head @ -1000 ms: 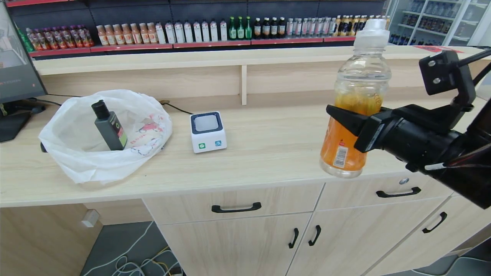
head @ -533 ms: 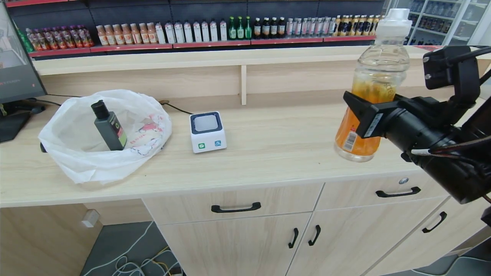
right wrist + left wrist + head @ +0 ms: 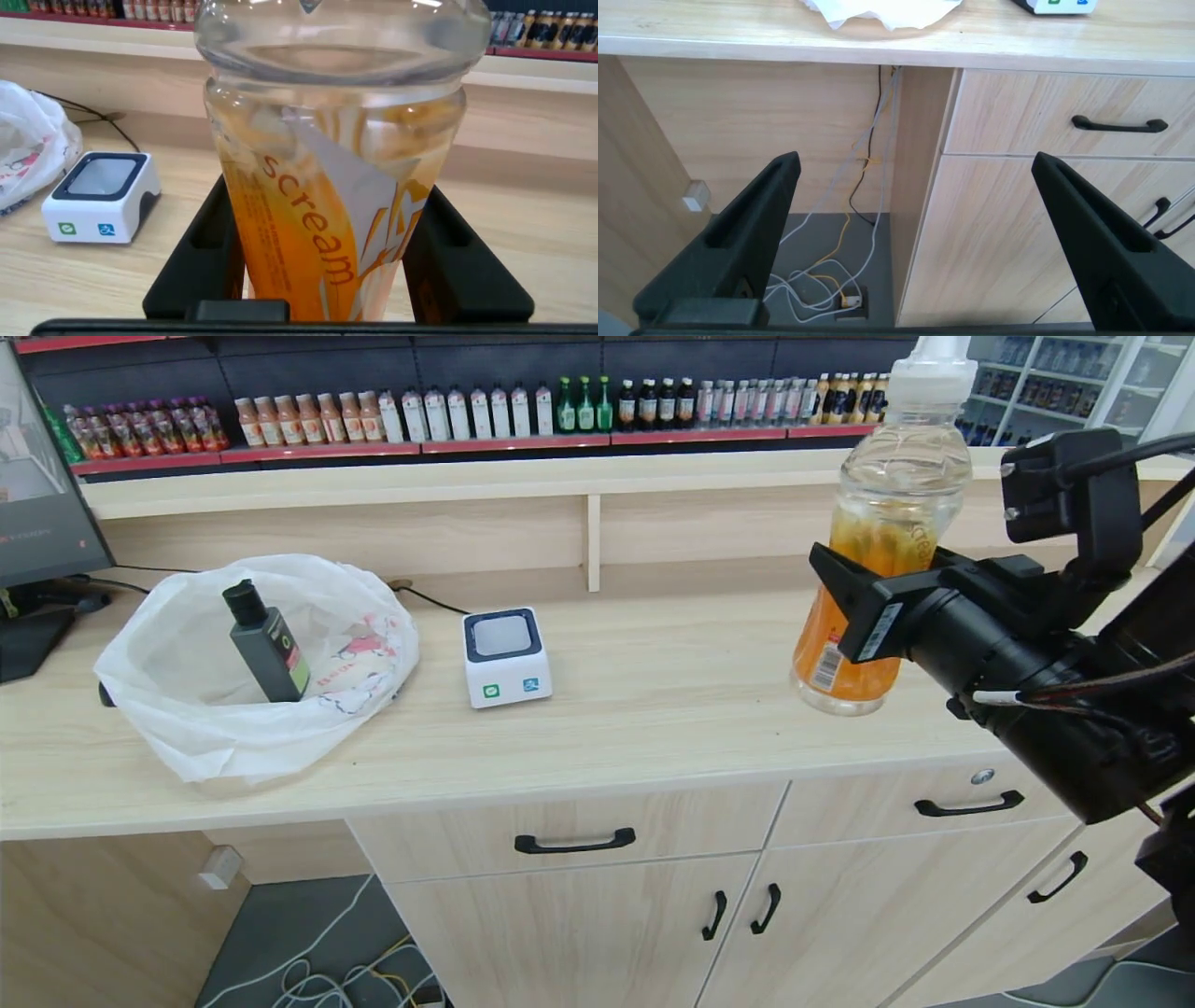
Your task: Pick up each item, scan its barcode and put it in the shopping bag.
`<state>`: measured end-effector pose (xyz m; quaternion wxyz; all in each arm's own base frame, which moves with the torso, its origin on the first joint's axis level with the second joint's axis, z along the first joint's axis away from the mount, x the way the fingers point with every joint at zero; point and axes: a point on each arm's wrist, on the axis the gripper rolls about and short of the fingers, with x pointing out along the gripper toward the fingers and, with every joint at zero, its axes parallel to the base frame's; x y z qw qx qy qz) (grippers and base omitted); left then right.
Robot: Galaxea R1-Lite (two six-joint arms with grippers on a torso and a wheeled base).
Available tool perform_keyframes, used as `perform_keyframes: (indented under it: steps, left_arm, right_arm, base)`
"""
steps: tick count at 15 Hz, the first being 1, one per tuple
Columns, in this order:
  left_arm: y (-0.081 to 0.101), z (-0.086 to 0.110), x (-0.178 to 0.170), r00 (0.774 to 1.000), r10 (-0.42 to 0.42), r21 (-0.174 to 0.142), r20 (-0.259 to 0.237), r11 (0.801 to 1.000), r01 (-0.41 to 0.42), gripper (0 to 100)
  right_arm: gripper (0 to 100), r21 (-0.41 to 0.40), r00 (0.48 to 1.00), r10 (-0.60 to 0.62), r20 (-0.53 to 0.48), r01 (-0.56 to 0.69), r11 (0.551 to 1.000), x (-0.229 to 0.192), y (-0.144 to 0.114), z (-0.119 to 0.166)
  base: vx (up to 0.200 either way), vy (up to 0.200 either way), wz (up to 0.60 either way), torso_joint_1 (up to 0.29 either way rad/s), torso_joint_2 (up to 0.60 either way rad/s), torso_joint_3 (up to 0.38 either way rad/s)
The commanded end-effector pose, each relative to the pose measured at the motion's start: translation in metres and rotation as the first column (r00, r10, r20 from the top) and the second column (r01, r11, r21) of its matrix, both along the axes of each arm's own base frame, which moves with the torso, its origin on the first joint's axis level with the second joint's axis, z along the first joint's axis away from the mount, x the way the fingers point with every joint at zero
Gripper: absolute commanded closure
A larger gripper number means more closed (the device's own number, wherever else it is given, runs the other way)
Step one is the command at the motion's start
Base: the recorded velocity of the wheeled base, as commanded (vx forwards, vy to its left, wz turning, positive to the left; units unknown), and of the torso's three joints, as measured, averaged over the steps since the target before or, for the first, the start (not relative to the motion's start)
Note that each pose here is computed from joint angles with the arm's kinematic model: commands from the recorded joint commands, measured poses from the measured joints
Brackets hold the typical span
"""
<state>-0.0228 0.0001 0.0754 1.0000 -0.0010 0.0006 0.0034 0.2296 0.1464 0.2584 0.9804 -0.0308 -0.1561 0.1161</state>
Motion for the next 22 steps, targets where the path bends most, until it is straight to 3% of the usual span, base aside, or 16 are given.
perform_keyframes:
  steps: [1, 19, 22]
  left_arm:
    - [0.0, -0.0001, 0.0, 1.0, 0.001, -0.001, 0.0, 1.0, -0.001, 0]
    - [0.0, 0.0001, 0.0, 1.0, 0.001, -0.004, 0.001, 1.0, -0.001, 0]
    - [0.0, 0.0001, 0.0, 1.0, 0.001, -0.007, 0.001, 1.0, -0.001, 0]
  right_arm:
    - [100, 0.0, 1.0, 0.01, -0.001, -0.01, 1.0, 0.0026, 0.0052, -0.0002]
    - [100, 0.008, 1.0, 0.022, -0.016, -0.021, 1.0, 0.0037, 0.008, -0.0053]
    - [100, 0.006, 1.0, 0.02, -0.021, -0.02, 1.0, 0.0055, 0.0088, -0.0073]
  base:
    - [0.0, 0.0, 0.0, 0.0, 0.0, 0.0]
    - [0.0, 0.0, 0.0, 0.0, 0.0, 0.0]
    - [0.0, 0.2, 0.0, -0.002, 0.0, 0.002]
